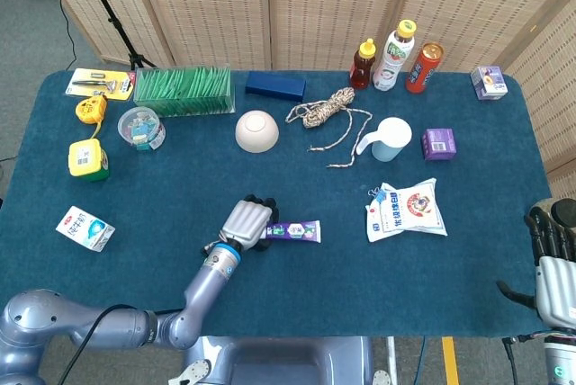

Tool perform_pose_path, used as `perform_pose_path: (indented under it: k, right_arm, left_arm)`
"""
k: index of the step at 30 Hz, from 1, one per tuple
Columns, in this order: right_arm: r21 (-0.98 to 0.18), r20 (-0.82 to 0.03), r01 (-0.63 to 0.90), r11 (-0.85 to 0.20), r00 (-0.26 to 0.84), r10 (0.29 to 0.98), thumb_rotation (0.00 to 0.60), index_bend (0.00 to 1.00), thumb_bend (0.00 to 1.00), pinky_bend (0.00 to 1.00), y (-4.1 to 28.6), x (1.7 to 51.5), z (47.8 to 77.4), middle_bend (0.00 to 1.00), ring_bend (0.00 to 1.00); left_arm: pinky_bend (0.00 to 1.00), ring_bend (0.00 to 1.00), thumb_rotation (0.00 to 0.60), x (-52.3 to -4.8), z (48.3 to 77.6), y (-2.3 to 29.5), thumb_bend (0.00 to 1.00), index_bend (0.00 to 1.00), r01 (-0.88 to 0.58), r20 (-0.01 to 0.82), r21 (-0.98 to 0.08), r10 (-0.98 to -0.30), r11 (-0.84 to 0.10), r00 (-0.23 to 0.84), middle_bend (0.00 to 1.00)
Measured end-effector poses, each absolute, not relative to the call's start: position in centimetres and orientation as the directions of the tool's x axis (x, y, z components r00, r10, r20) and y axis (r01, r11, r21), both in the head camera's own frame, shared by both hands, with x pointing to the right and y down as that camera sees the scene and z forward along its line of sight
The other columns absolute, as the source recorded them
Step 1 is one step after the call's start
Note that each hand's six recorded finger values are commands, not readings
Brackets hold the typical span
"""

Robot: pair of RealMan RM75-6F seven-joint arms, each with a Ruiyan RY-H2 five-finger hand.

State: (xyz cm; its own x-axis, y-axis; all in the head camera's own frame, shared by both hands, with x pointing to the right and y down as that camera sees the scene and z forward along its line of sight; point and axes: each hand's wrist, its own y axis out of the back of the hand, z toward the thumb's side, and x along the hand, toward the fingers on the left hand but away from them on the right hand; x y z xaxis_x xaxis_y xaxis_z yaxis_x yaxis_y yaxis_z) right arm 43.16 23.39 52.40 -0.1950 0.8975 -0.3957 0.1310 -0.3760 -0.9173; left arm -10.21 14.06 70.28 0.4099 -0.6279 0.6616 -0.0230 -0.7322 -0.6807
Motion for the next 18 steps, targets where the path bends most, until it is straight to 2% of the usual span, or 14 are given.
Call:
perform_pose_path:
  k: [7, 18]
  right_arm:
    - [-0.917, -0.397, 0.13, -0.378, -0.188, 0.898, 0.6, 0.0, 0.0, 0.0, 23.3, 42.9, 52.4, 0.0, 0.0]
    - [-0.913, -0.403, 0.134, -0.384, -0.171, 0.899, 0.6, 0.0, 0.0, 0.0, 23.1, 42.3, 52.7, 0.0, 0.0]
  left_arm:
    - [0.17, 0.3, 0.6, -12.0, 69.7, 13.0, 0.36, 0.52, -0.029, 0.639, -0.711, -0.663, -0.703, 0.389, 0.29]
    - [0.17, 0.3, 0.6, -20.1, 66.8, 10.3, 0.36, 0.52, -0.017, 0.583, -0.789, -0.756, -0.615, 0.298, 0.3]
